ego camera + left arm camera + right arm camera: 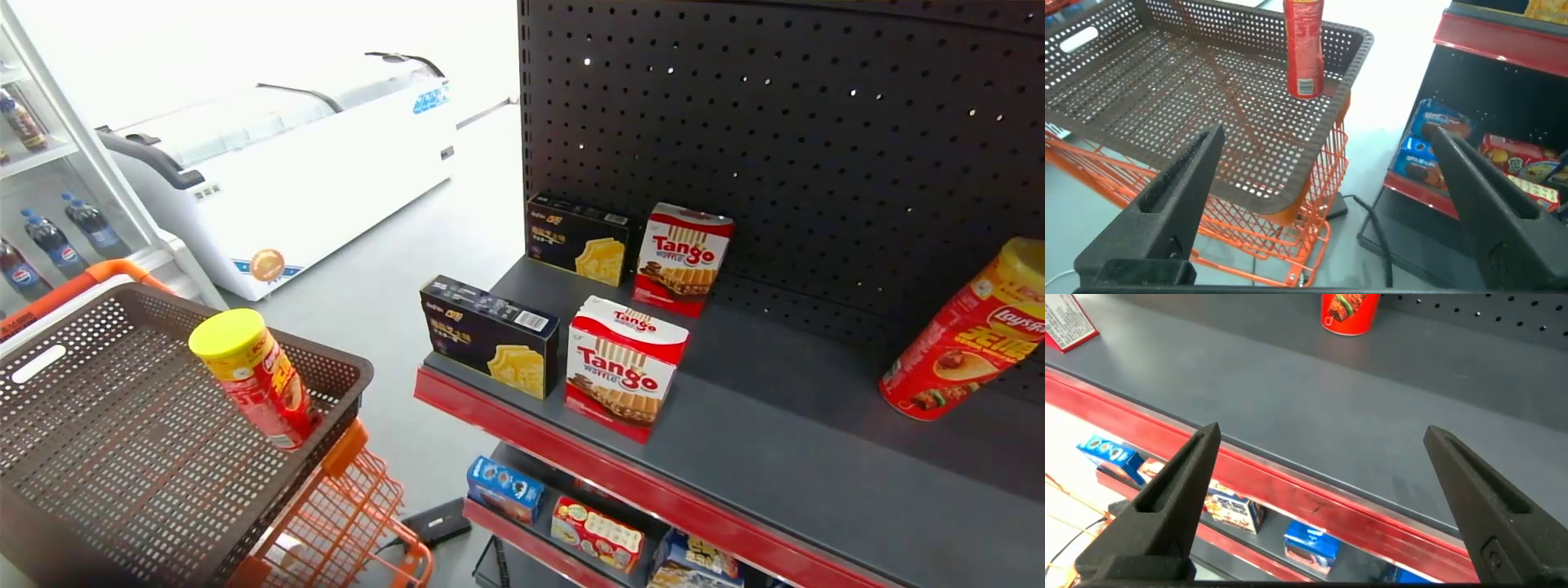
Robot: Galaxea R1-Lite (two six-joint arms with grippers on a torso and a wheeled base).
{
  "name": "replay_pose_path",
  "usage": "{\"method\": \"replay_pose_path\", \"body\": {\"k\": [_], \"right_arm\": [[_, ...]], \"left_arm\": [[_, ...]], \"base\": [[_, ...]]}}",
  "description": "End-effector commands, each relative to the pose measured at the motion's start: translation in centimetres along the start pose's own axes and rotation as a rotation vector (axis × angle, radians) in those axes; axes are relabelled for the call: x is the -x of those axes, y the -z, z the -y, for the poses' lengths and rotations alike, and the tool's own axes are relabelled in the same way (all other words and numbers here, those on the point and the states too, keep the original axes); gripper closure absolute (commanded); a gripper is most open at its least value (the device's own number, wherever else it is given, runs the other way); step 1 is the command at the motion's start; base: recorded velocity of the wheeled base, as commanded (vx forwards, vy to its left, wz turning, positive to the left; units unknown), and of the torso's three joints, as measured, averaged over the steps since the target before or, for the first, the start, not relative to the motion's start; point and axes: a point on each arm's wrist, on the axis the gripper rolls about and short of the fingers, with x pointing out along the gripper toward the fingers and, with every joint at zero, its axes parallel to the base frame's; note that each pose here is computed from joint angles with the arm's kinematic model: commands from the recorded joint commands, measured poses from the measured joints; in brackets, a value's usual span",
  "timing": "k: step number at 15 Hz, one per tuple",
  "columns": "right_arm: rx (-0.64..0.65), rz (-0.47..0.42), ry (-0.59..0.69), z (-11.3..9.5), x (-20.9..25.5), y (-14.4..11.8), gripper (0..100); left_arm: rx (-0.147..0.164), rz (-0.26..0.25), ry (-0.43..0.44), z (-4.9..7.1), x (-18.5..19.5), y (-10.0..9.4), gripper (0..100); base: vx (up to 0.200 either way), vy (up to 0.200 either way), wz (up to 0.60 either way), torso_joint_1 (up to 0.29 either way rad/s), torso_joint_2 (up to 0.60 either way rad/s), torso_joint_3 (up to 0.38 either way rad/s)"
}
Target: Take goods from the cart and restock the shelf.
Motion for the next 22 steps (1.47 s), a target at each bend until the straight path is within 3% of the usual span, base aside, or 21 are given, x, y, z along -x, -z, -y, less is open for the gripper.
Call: {"method": "replay_pose_path", "body": {"k": [1,2,5,6,7,8,9,11,12,14,15,16,17,18,19,20,22], "right_arm": [[0.001,-0.001,0.000,0.0,0.0,0.0,0],[0.001,-0.001,0.000,0.0,0.0,0.0,0],[0.001,-0.001,0.000,0.0,0.0,0.0,0],[0.001,-0.001,0.000,0.0,0.0,0.0,0],[0.001,-0.001,0.000,0.0,0.0,0.0,0],[0.001,-0.001,0.000,0.0,0.0,0.0,0],[0.001,-0.001,0.000,0.0,0.0,0.0,0],[0.001,-0.001,0.000,0.0,0.0,0.0,0],[0.001,-0.001,0.000,0.0,0.0,0.0,0],[0.001,-0.001,0.000,0.0,0.0,0.0,0],[0.001,-0.001,0.000,0.0,0.0,0.0,0],[0.001,-0.001,0.000,0.0,0.0,0.0,0],[0.001,-0.001,0.000,0.0,0.0,0.0,0],[0.001,-0.001,0.000,0.0,0.0,0.0,0],[0.001,-0.001,0.000,0.0,0.0,0.0,0],[0.001,-0.001,0.000,0.0,0.0,0.0,0],[0.001,-0.001,0.000,0.0,0.0,0.0,0]], "left_arm": [[-0.034,0.006,-0.002,0.0,0.0,-0.1,0],[-0.052,0.006,0.003,0.0,0.0,-0.1,0],[-0.065,0.008,0.009,0.0,0.0,-0.1,0],[-0.062,0.105,0.014,-0.1,0.8,-5.1,0],[-0.057,0.009,0.027,0.0,-0.8,-8.8,0],[-0.028,-0.018,0.019,0.0,-2.2,-11.3,0],[-0.027,-0.054,0.001,0.1,-3.6,-12.2,0],[-0.032,-0.130,-0.008,0.2,-5.3,-12.4,0],[-0.034,-0.198,-0.027,0.3,-6.7,-12.1,0],[-0.027,-0.239,-0.074,0.0,-10.5,-12.3,0],[-0.034,-0.253,-0.088,-0.4,-12.5,-12.1,0],[-0.062,-0.266,-0.113,-0.8,-13.6,-11.9,0],[-0.085,-0.317,-0.116,-1.0,-15.1,-11.2,0],[-0.076,-0.344,-0.111,-1.1,-16.6,-10.6,0],[-0.066,-0.317,-0.108,-1.1,-17.6,-10.5,0],[-0.038,-0.272,-0.105,-1.1,-20.0,-9.8,0],[-0.066,-0.225,-0.113,-1.4,-22.6,-7.4,0]], "base": [[0.000,0.000,0.00,0.000,0.00,0.000],[0.000,0.000,0.00,0.000,0.00,0.000],[0.000,0.000,0.00,0.000,0.00,0.000],[0.000,0.000,0.00,0.000,0.00,0.000],[0.000,0.000,0.00,0.000,0.00,0.000],[0.000,0.000,0.00,0.000,0.00,0.000],[0.000,0.000,0.00,0.000,0.00,0.000],[0.000,0.000,0.00,0.000,0.00,0.000],[0.000,0.000,0.00,0.000,0.00,0.000],[0.000,0.000,0.00,0.000,0.00,0.000],[0.000,0.000,0.00,0.000,0.00,0.000],[0.000,0.000,0.00,0.000,0.00,0.000],[0.000,0.000,0.00,0.000,0.00,0.000],[0.000,0.000,0.00,0.000,0.00,0.000],[0.000,0.000,0.00,0.000,0.00,0.000],[0.000,0.000,0.00,0.000,0.00,0.000],[0.000,0.000,0.00,0.000,0.00,0.000]]}}
